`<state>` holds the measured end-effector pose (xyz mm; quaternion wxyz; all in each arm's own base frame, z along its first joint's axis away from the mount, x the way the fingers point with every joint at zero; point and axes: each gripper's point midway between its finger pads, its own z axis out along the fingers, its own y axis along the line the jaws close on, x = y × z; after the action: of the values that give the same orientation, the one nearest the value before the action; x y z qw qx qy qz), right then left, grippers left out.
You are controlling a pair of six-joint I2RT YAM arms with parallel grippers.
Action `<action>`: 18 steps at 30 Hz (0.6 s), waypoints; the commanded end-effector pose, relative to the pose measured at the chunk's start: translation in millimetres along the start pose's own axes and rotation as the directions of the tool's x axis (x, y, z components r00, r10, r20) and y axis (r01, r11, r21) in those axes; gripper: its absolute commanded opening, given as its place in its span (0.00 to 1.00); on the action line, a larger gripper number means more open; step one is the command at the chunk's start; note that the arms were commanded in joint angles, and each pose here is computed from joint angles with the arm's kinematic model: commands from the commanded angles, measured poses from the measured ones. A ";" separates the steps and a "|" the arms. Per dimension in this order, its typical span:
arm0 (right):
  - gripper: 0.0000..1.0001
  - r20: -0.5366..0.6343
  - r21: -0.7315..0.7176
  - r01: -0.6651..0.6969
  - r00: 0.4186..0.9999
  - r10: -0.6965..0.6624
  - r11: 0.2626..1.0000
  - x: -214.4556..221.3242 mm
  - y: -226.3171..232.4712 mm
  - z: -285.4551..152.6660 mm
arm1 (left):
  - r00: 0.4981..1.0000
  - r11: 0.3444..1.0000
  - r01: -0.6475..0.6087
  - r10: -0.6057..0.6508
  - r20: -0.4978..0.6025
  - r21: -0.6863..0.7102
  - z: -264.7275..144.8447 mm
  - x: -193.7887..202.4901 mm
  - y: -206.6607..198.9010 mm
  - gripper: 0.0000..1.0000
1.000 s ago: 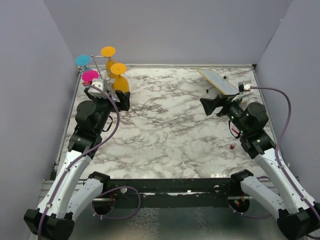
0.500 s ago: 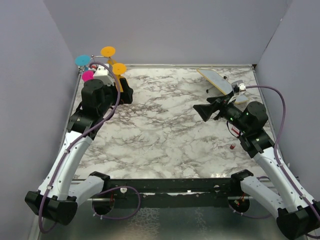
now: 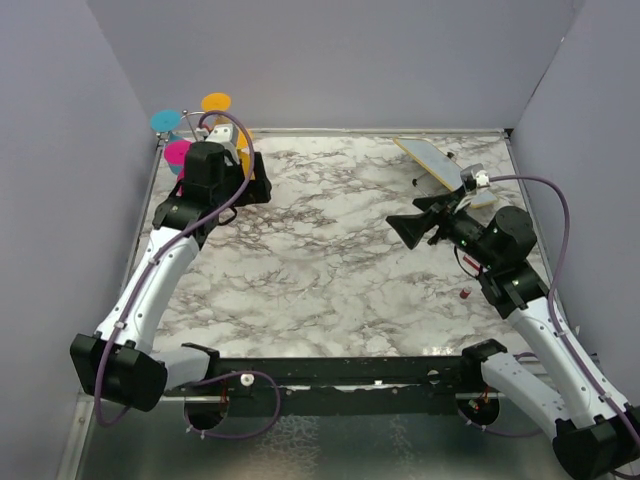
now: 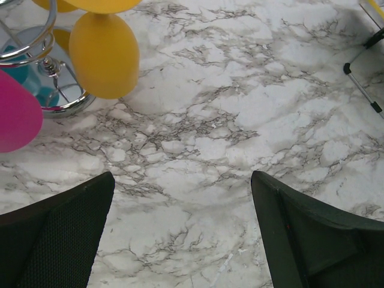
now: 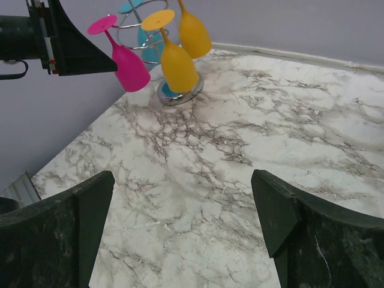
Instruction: Take the wine glass off the wine glass rack
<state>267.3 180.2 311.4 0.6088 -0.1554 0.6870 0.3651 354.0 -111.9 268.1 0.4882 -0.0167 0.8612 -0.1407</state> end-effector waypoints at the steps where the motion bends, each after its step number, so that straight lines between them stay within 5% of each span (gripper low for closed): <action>1: 1.00 0.021 -0.015 0.038 0.999 -0.038 0.999 -3.9 4.5 -3.5 | 0.999 0.998 0.041 -0.043 0.032 0.047 -1.2 -24.7 3.2 0.99; 15: 1.00 0.034 0.005 0.057 0.998 -0.057 0.998 -4.1 2.2 -2.5 | 0.988 0.994 0.112 -0.111 0.107 -0.004 23.8 -58.5 55.4 0.99; 16: 1.00 0.034 0.007 0.057 0.998 -0.057 0.998 -4.0 2.1 -2.5 | 0.993 0.998 -0.062 0.064 0.100 -0.029 26.2 -58.0 65.4 0.99; 17: 1.00 0.032 0.011 0.058 0.998 -0.058 0.998 -4.0 1.1 -2.2 | 0.863 0.869 0.495 -0.495 0.102 0.029 28.2 -63.8 43.4 0.99; 18: 1.00 0.030 0.013 0.057 0.998 -0.057 0.998 -3.5 0.8 -1.9 | 0.819 0.825 0.563 -0.564 0.106 0.041 29.9 -67.0 40.8 0.99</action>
<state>263.8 181.1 309.2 0.6150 -0.1663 0.6826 0.3579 402.7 -53.0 271.0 0.4987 -0.0857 0.8488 -0.1532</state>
